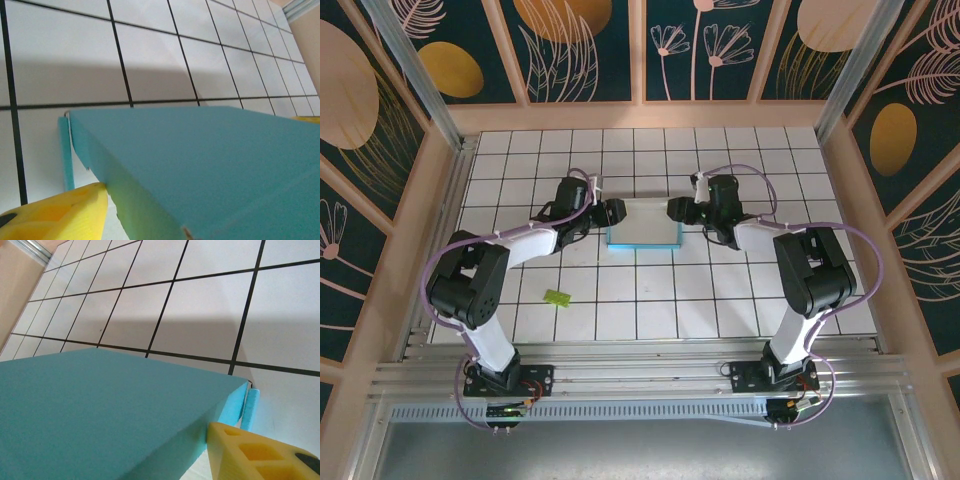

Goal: Fold the paper box

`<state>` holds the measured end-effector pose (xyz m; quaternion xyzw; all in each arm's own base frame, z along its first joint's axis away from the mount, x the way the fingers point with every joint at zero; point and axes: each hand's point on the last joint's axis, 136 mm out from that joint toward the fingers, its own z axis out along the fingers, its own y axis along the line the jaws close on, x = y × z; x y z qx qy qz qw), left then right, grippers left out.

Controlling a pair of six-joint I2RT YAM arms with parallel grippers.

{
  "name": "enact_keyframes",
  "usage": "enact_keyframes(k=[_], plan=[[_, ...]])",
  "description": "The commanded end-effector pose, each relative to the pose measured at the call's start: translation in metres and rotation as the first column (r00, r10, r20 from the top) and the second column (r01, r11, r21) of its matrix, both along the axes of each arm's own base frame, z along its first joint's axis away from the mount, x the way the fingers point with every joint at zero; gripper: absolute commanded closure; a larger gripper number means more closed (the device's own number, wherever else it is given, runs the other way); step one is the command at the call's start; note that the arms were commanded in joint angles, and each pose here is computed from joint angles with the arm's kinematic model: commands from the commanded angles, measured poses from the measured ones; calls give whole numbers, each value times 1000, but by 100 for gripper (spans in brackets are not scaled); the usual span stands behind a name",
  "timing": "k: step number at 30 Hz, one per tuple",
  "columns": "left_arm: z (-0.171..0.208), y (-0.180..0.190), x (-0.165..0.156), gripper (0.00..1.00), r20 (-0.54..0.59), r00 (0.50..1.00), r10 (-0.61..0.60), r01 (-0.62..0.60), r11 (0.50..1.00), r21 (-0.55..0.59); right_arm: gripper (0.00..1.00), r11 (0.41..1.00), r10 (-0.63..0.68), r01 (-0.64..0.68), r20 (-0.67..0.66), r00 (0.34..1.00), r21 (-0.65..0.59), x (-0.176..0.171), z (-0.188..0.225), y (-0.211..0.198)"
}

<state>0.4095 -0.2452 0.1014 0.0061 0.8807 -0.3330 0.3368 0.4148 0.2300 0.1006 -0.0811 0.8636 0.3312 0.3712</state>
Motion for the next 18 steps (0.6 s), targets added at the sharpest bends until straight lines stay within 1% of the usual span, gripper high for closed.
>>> enact_keyframes(k=[1, 2, 4, 9, 14, 18], plan=[[7, -12, -13, 41, 0, 999, -44, 44, 998, -49, 52, 1000, 23, -23, -41, 999, -4, -18, -10, 8], [4, -11, -15, 41, -6, 999, -45, 44, 998, -46, 52, 1000, 20, -21, -41, 999, -9, -19, -11, 6], [13, -10, -18, 40, 15, 999, -44, 45, 997, -58, 52, 1000, 18, -19, -44, 999, -18, -21, -14, 5], [6, -9, -25, 40, 4, 999, -45, 45, 997, -61, 51, 999, 20, -21, -34, 999, -32, -27, -17, 3], [5, -6, -32, 40, 6, 999, -43, 43, 997, -60, 44, 999, 7, -7, 4, 1000, -44, -31, -7, -4], [18, -3, -40, 39, 31, 999, -41, 44, 996, -78, 38, 1000, 8, -7, 35, 999, -30, -38, 9, -6]])
